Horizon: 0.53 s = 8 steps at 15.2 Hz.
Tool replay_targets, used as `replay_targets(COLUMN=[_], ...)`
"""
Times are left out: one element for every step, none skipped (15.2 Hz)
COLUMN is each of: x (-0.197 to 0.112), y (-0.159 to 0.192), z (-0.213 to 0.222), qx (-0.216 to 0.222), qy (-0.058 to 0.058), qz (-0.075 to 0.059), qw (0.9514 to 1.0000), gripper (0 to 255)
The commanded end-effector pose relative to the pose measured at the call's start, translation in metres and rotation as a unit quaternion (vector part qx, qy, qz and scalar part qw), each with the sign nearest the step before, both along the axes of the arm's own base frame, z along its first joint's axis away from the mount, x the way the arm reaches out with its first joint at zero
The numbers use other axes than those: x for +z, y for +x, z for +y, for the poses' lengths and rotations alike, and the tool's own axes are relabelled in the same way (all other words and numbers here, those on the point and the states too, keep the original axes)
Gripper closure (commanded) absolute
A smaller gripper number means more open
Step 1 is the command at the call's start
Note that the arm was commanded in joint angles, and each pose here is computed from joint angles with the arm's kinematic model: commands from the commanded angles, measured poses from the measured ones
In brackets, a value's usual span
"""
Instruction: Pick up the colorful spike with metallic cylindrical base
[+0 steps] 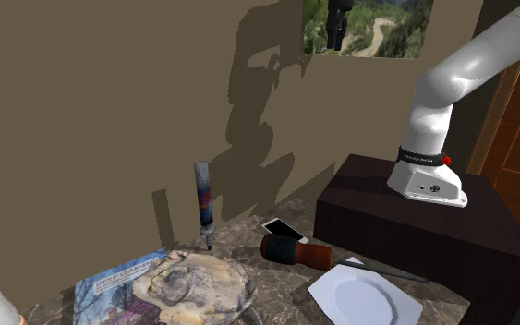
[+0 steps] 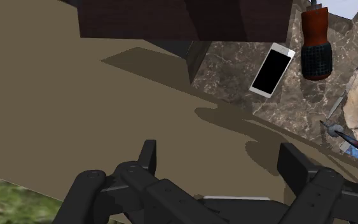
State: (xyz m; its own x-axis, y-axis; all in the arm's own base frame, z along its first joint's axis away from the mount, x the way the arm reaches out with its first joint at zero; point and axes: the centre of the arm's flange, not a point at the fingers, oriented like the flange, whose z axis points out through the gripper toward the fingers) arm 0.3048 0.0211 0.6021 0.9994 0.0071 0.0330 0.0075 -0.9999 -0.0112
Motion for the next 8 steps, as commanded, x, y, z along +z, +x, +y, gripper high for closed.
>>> replay_targets(x=[0.000, -0.006, -0.012, -0.019, -0.025, -0.031, -0.037, -0.044], y=[0.000, 0.004, 0.008, 0.013, 0.017, 0.021, 0.026, 0.030], z=[0.000, 0.011, 0.022, 0.033, 0.044, 0.055, 0.066, 0.076], qx=[0.000, -0.003, -0.006, -0.010, -0.013, -0.016, -0.019, -0.022], qy=[0.000, 0.000, 0.001, 0.001, 0.002, 0.002, 0.002, 0.003], qz=[0.000, 0.002, 0.004, 0.006, 0.008, 0.010, 0.011, 0.013], qw=[1.0000, 1.0000, 1.0000, 0.9999, 0.9999, 0.9998, 0.9997, 0.9997], gripper=[0, 0, 0, 0, 0, 0, 0, 0])
